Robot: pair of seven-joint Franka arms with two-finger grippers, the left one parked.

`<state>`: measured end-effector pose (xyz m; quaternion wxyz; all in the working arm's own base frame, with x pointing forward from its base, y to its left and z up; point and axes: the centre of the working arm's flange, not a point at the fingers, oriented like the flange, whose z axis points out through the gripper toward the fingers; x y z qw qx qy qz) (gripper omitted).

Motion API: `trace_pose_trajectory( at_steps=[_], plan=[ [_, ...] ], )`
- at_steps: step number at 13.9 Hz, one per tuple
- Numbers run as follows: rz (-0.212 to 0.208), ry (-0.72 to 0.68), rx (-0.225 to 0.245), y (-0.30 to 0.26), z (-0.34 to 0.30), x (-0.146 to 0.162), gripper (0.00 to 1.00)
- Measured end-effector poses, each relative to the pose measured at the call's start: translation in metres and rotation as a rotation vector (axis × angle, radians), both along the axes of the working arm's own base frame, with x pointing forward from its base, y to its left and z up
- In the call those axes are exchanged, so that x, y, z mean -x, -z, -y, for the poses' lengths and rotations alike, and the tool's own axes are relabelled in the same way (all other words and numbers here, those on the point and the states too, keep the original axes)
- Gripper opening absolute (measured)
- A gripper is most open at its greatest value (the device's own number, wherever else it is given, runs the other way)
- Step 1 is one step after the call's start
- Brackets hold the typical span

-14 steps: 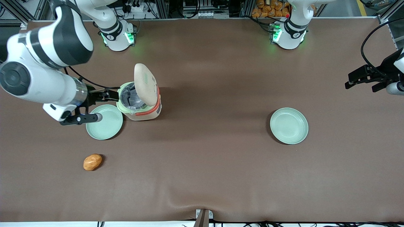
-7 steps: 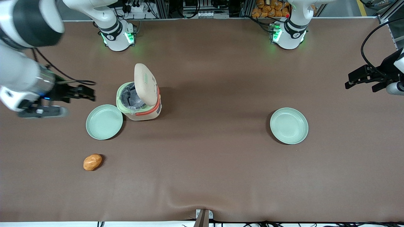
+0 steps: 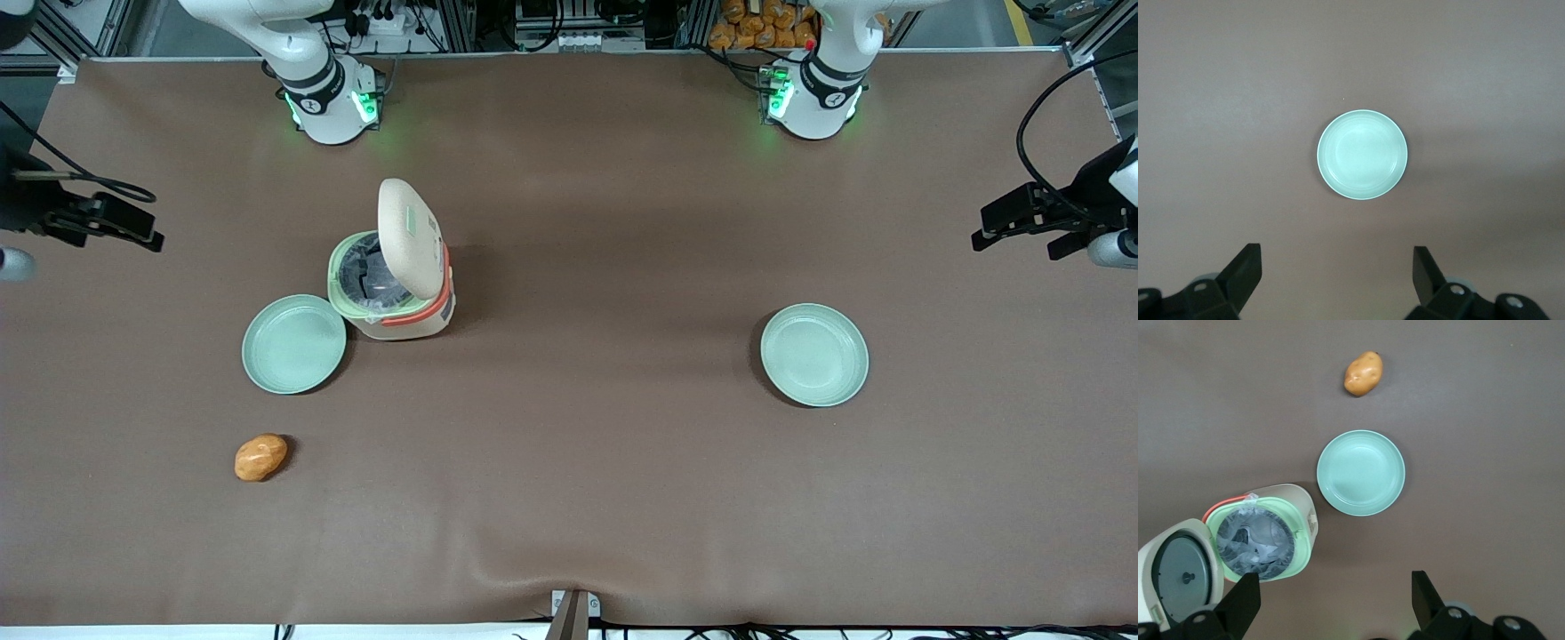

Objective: Press rice cooker button with right arm

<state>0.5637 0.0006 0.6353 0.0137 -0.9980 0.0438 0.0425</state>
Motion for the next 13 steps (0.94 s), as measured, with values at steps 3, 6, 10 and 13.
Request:
trace_pose_trajectory(
  at_steps=[3,6,10,13],
  plan=[
    [-0.006,-0.026,0.000,0.004,0.023,0.001,1.00],
    [-0.022,-0.027,-0.001,0.011,0.025,0.000,1.00],
    [-0.034,-0.027,0.021,0.020,0.027,-0.001,1.00],
    [-0.034,-0.027,0.028,0.023,0.028,-0.002,1.00]
  ],
)
